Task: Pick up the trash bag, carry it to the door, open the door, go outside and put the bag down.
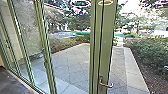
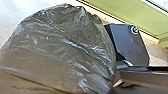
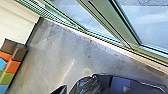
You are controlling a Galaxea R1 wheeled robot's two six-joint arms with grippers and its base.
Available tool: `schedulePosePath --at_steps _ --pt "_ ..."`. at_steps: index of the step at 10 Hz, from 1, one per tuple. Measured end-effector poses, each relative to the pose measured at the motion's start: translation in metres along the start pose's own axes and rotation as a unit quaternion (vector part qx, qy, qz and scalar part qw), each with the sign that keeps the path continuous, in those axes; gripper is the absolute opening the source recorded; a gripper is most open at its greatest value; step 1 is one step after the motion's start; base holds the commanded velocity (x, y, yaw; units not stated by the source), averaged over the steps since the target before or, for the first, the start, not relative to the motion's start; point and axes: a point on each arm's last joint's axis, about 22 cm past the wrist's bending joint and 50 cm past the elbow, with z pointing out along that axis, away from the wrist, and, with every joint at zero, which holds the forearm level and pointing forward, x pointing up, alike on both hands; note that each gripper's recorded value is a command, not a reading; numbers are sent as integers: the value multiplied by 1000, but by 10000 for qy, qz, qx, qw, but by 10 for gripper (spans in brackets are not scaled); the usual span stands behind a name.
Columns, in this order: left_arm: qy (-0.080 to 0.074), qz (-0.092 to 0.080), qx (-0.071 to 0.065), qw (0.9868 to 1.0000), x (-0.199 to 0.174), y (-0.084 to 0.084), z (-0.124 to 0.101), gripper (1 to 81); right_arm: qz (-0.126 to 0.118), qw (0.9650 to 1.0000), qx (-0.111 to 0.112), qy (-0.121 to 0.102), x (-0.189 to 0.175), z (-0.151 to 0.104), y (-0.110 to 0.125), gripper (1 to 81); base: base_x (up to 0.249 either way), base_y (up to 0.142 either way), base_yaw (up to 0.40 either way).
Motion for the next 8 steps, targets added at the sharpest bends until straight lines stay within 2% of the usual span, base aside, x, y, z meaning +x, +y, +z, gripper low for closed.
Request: schedulePosePath --at_steps 3,5,6,8 --pt "14 -2 -61 10000 2 10 3 10 -57 9999 -149 37 41 -19 -14 811 0 0 0" --pt "22 -4 -89 10000 2 15 4 10 84 9994 -325 42 64 -31 -15 811 0 0 0" --pt "19 -4 -77 10000 3 13 4 10 177 9992 -352 21 73 -29 -15 811 0 0 0" --pt "24 -4 -79 10000 4 13 4 10 263 9992 -272 -123 85 -15 -29 811 0 0 0"
